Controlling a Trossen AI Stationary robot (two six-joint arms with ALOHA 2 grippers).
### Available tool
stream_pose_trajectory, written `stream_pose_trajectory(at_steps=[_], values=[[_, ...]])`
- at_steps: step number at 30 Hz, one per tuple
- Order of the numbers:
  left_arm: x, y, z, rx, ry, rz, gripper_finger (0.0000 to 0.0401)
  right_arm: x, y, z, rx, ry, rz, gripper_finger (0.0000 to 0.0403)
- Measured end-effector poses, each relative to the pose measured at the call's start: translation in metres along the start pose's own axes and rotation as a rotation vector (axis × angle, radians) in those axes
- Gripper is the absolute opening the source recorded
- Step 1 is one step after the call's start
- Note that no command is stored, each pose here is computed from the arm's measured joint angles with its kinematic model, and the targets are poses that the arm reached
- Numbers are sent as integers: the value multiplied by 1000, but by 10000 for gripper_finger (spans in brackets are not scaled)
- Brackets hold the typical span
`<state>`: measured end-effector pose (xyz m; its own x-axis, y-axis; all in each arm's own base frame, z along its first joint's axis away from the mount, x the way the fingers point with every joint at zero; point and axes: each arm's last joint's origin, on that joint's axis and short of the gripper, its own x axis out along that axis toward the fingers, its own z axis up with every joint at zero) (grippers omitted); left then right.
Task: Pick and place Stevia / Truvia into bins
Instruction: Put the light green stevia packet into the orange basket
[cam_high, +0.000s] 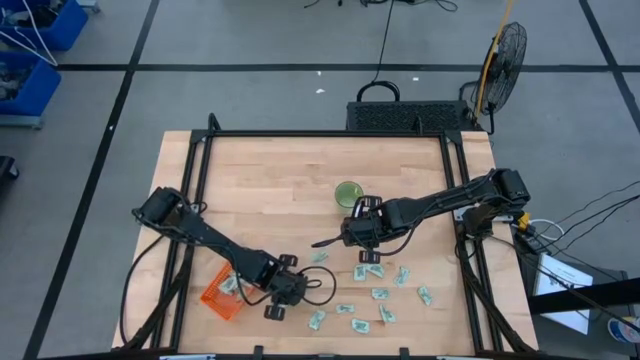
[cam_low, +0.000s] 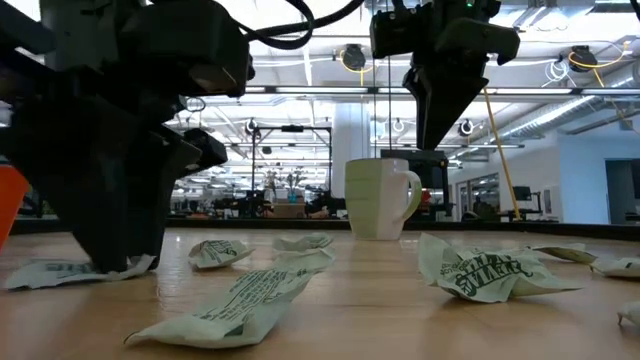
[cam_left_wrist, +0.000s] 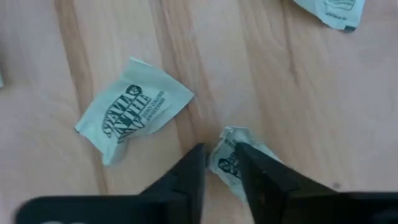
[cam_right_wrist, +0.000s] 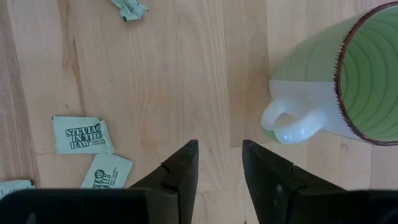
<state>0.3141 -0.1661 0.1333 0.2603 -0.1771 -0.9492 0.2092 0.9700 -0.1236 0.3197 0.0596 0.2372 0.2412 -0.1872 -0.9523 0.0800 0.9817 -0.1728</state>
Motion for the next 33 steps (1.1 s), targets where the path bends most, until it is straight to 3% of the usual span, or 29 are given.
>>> stream_pose_trajectory(at_steps=[5,11,19,26,33], values=[[-12,3,-2,17,3,-2,11,0,0,0,0,-1,0,116],[-69,-4,-10,-39,-58,40,7,0,0,1,3,-5,1,116],[-149,-23,-47,-276,-199,114,5,0,0,2,8,-22,5,116],[-151,-44,-85,-565,25,123,19,0,1,4,9,-37,9,116],[-130,-56,-105,-701,128,83,23,0,1,4,13,-44,10,116]])
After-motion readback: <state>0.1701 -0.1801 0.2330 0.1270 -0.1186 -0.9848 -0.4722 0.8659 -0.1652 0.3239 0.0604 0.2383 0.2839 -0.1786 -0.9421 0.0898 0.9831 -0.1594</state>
